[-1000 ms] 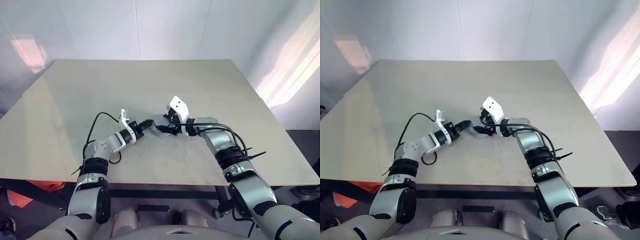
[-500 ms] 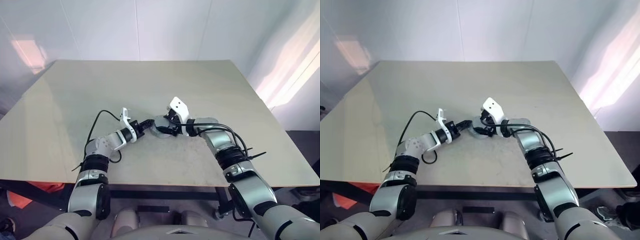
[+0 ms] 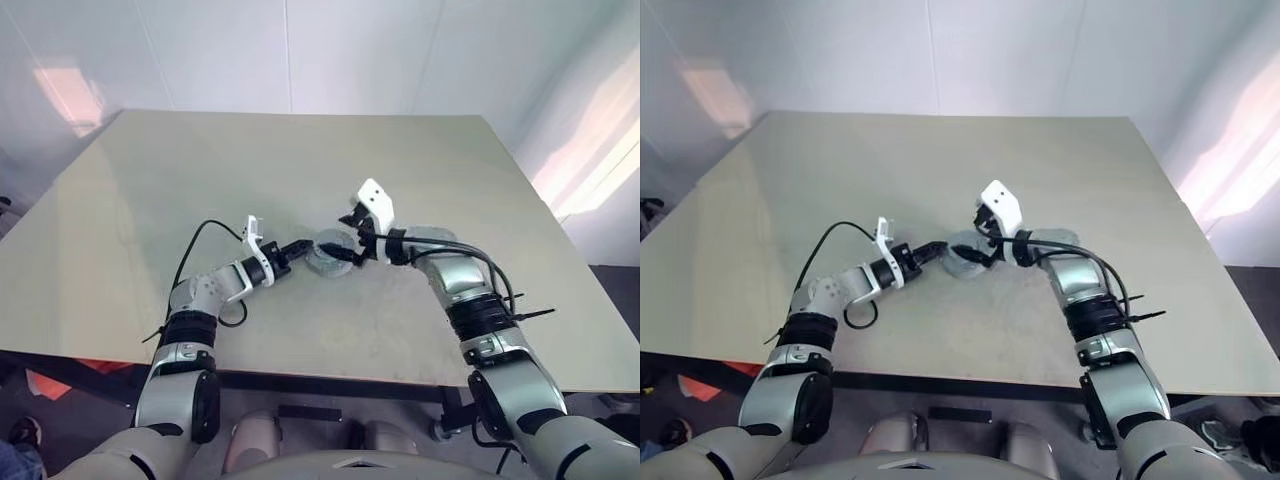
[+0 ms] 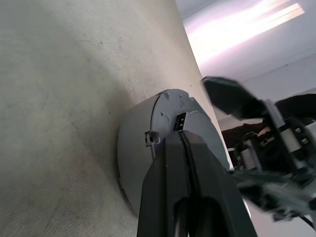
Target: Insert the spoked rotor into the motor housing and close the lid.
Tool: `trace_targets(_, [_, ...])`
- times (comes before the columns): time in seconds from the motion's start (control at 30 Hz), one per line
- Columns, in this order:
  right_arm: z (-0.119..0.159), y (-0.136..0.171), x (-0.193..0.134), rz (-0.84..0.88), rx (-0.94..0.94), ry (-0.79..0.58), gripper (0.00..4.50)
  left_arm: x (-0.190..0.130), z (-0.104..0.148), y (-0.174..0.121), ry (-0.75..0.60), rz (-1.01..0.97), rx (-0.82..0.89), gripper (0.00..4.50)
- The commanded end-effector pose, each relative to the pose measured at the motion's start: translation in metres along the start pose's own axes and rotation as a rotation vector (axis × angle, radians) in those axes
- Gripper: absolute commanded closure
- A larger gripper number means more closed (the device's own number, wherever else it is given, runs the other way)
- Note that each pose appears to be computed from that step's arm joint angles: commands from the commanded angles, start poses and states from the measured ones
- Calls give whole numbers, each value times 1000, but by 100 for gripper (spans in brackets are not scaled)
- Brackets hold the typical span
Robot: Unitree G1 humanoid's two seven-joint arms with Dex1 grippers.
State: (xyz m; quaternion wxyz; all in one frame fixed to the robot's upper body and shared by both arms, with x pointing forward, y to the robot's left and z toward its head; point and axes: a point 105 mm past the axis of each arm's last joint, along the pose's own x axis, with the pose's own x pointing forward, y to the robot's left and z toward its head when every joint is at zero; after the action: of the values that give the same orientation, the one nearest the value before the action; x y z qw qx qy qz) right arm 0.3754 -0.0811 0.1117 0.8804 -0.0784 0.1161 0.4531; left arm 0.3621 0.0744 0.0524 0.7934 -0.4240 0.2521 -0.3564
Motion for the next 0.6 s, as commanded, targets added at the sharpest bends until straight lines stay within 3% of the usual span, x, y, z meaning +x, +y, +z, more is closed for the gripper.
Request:
trace_targets(0.03, [25,-6,-12,-24,50,-90,3,0,-18,12,69,54,-23,450])
trace_targets(0.23, [17,-25,-25,-126,256,-63,3,2,-17,11,63,41,-17,450])
trace_targets(0.4, [-3,-38,-38,-200,566,-13,3,1,-15,8,47,25,-14,450])
trace_targets(0.6, [-12,-35,-44,-195,796,8,3,1,-14,7,38,18,-13,450])
